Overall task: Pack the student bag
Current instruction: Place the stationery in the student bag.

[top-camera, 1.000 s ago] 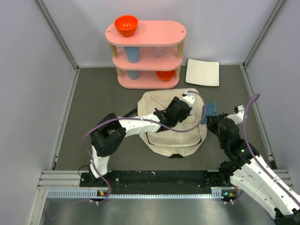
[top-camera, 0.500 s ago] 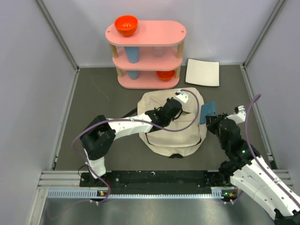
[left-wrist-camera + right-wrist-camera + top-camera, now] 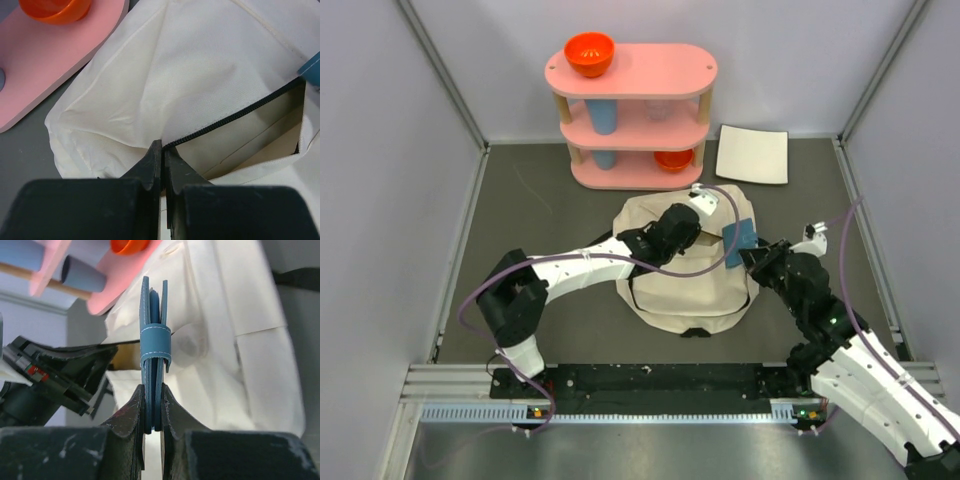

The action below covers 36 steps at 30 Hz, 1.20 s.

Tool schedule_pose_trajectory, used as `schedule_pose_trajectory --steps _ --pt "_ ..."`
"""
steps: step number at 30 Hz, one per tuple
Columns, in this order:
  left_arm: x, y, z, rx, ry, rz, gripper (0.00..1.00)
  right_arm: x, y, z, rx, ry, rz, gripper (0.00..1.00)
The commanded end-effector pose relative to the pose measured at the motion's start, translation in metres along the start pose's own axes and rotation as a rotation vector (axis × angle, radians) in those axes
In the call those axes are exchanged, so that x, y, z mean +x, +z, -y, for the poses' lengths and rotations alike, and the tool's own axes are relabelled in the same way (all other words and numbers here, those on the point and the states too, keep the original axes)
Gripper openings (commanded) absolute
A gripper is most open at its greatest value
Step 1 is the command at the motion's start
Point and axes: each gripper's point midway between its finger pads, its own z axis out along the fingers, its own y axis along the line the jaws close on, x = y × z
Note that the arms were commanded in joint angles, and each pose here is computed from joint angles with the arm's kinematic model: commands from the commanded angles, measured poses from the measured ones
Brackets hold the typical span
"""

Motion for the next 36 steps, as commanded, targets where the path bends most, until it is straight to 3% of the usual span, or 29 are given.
schedule_pose_trajectory --steps 1,5,9,19,30,36 --pt "-0.05 -0.028 -0.017 0.003 -0.055 0.111 0.0 0.006 -0.007 -0.045 -0.235 0.133 -0.051 0.0" --pt "-0.052 -0.032 -0.015 0.031 -0.052 0.093 0.0 0.012 -0.012 -0.054 -0.281 0.15 -0.095 0.0" --pt "-0.056 -0.036 -0.015 0.061 -0.071 0.088 0.0 0.016 -0.016 -0.045 -0.222 0.119 -0.134 0.0" --pt "-0.059 -0.046 -0.014 0.283 -0.287 0.068 0.0 0.026 -0.031 -0.05 -0.239 0.144 -0.22 0.0" --pt "-0.065 -0.037 -0.007 0.336 -0.282 0.038 0.0 0.055 -0.014 -0.075 -0.323 0.182 -0.372 0.0" --pt "-0.069 -0.039 -0.012 0.337 -0.264 0.031 0.0 0.064 0.013 -0.082 -0.344 0.225 -0.377 0.0"
